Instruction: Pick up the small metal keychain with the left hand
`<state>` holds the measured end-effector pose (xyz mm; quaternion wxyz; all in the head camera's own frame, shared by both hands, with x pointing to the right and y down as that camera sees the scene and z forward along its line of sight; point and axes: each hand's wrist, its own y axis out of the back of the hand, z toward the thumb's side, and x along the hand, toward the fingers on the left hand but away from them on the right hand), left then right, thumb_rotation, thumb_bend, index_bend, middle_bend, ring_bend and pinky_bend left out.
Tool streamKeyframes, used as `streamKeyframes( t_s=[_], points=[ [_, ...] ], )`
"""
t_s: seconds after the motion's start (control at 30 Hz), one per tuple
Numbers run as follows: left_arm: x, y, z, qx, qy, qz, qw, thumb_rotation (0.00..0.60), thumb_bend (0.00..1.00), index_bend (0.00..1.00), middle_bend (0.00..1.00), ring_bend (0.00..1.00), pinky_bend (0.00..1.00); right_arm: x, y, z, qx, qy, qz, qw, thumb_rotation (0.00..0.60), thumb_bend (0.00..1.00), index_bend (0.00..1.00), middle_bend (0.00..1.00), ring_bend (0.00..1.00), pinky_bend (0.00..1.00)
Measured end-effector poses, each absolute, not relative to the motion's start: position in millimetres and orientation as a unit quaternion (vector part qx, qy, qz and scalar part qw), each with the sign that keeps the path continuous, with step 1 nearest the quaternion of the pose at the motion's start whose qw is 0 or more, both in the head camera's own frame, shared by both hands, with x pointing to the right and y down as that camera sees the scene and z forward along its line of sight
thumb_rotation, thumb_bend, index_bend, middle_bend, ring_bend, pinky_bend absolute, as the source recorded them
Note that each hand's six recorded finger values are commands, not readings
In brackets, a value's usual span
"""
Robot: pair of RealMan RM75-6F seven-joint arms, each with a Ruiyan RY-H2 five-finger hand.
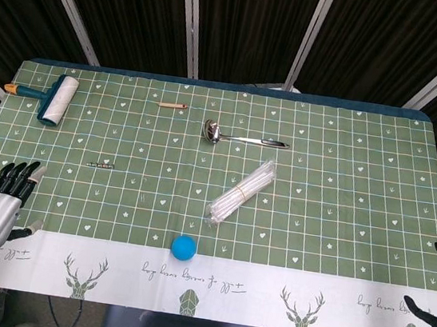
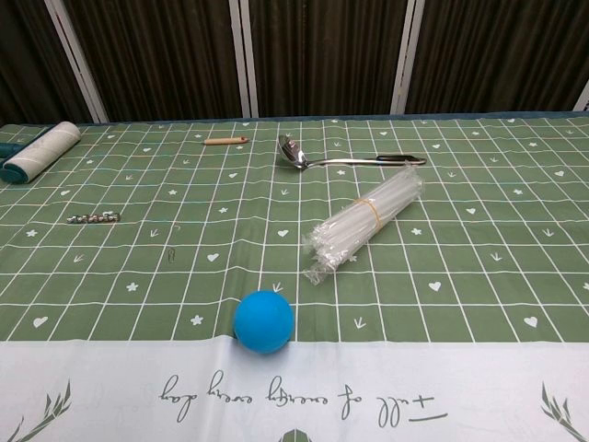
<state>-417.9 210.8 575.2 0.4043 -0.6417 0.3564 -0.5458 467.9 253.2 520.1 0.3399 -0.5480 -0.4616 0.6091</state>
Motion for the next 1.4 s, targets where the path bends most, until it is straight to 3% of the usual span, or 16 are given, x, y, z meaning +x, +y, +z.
streamKeyframes(
  t_s=[0.57,0.7,0.97,1.17,1.4],
  points=[
    [-420,209,582,-0.646,0.358,-0.556,0.381,0.600,0.15,0.00,0.00,0.00,0.00,467,253,522,-0.551,-0.462,0.607,0.338,0.600,0.00,0.05,0.00,0.00,0.08],
    [-421,197,587,-0.642,0.366,-0.563,0.369,0.600,0.20,0.00,0.00,0.00,0.00,467,253,522,-0.552,-0.463,0.607,0.336,0.600,0.00,0.05,0.00,0.00,0.08],
    [-424,154,604,-0.619,0.382,-0.587,0.356,0.600,0.27,0.22,0.00,0.00,0.00,466,253,522,-0.554,-0.464,0.606,0.333,0.600,0.00,0.05,0.00,0.00,0.08],
    [-423,121,635,-0.602,0.369,-0.617,0.348,0.600,0.28,0.30,0.00,0.00,0.00,466,253,523,-0.554,-0.464,0.607,0.331,0.600,0.00,0.05,0.00,0.00,0.08],
    [-414,108,669,-0.592,0.345,-0.641,0.347,0.600,0.29,0.40,0.00,0.00,0.00,468,253,522,-0.552,-0.468,0.608,0.327,0.600,0.00,0.05,0.00,0.00,0.08]
  ],
)
